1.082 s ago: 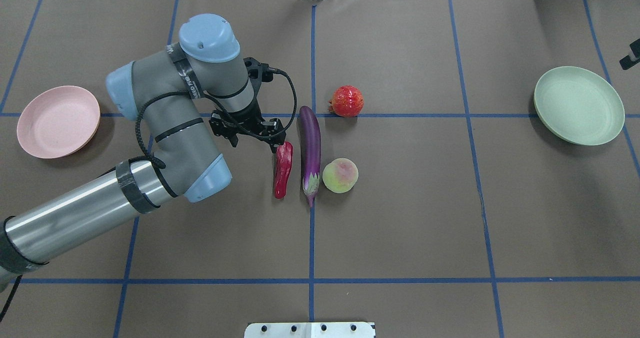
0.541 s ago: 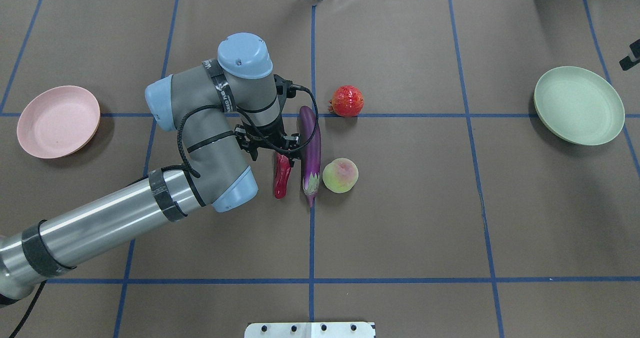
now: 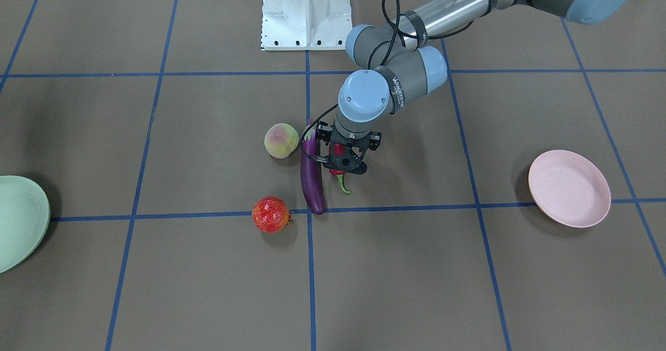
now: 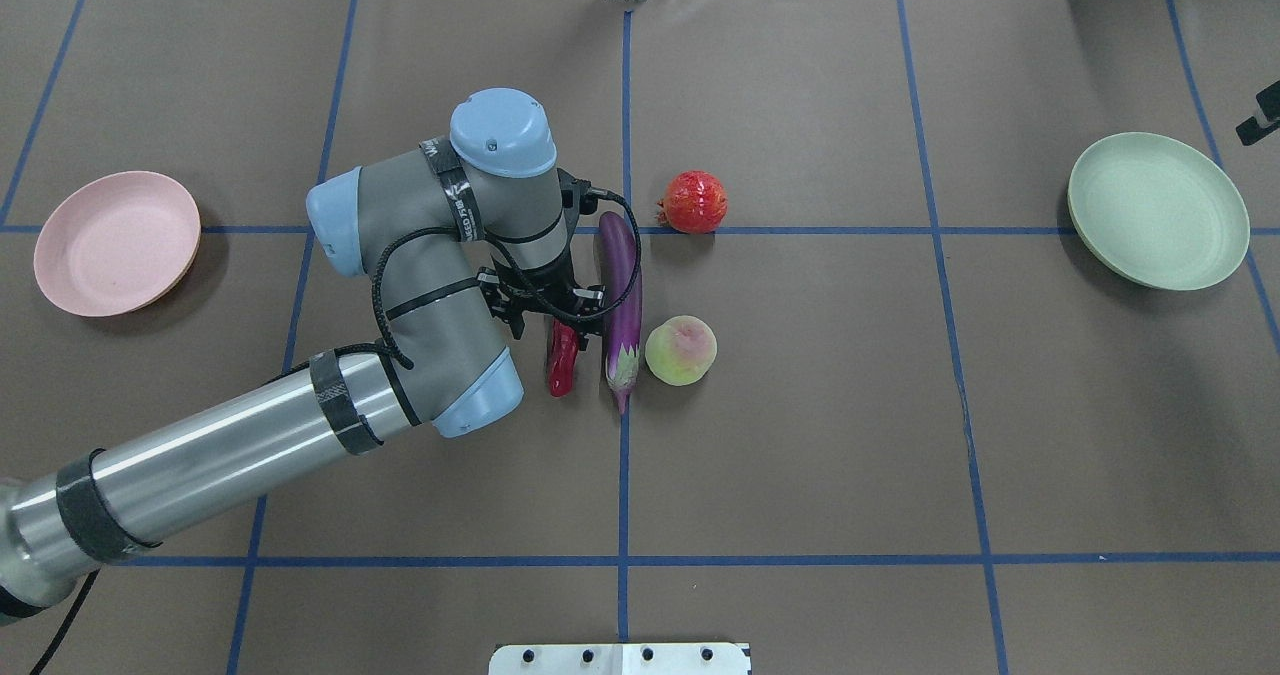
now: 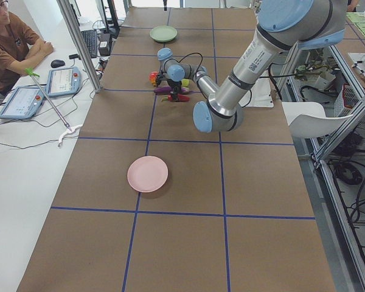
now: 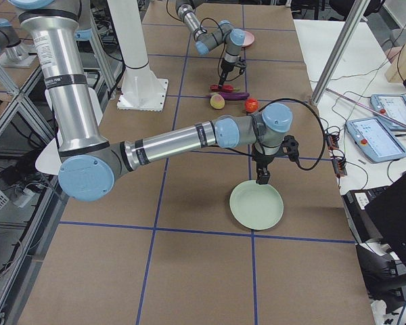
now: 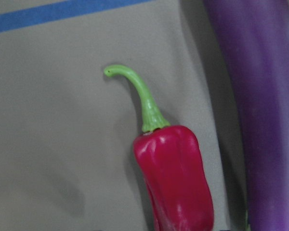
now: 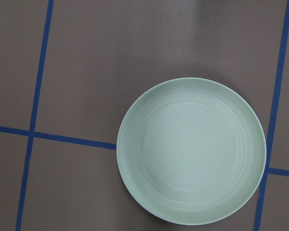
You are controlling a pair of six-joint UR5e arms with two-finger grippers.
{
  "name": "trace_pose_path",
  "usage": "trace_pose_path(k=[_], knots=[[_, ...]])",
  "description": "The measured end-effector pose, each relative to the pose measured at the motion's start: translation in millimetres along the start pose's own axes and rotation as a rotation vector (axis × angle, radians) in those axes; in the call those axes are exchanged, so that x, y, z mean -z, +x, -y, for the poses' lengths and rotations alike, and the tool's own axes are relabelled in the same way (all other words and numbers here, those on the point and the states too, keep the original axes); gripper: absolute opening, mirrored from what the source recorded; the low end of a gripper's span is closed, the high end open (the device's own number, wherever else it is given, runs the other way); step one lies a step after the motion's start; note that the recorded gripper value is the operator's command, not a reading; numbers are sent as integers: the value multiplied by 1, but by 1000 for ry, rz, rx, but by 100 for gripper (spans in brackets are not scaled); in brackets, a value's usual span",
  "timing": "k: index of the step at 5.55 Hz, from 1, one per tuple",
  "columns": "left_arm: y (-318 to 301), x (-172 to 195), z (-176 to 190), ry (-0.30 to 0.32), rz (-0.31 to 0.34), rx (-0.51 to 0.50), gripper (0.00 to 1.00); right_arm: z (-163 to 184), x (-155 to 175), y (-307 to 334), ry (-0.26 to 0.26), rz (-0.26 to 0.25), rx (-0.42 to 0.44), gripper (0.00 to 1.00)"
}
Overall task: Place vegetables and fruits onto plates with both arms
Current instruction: 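Close the left gripper on the red chili pepper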
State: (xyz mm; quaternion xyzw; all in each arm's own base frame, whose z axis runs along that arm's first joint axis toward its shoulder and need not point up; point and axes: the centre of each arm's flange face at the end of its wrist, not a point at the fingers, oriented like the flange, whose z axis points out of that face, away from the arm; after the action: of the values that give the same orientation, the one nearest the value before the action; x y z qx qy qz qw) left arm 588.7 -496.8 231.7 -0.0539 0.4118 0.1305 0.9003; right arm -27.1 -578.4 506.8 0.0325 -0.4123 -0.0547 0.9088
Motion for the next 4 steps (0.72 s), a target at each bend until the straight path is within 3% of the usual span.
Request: trace_pose_path(k=[1,2,4], knots=[[1,0,0,0,-2,24,13,-1,-2,1,-3,-1,-2,100],[2,0,0,0,-3,34,0,-1,-2,1,-4,-1,-3,100],[-6,28,7,9,-42,50,0,-2,-3,0,-7,12,-5,100]])
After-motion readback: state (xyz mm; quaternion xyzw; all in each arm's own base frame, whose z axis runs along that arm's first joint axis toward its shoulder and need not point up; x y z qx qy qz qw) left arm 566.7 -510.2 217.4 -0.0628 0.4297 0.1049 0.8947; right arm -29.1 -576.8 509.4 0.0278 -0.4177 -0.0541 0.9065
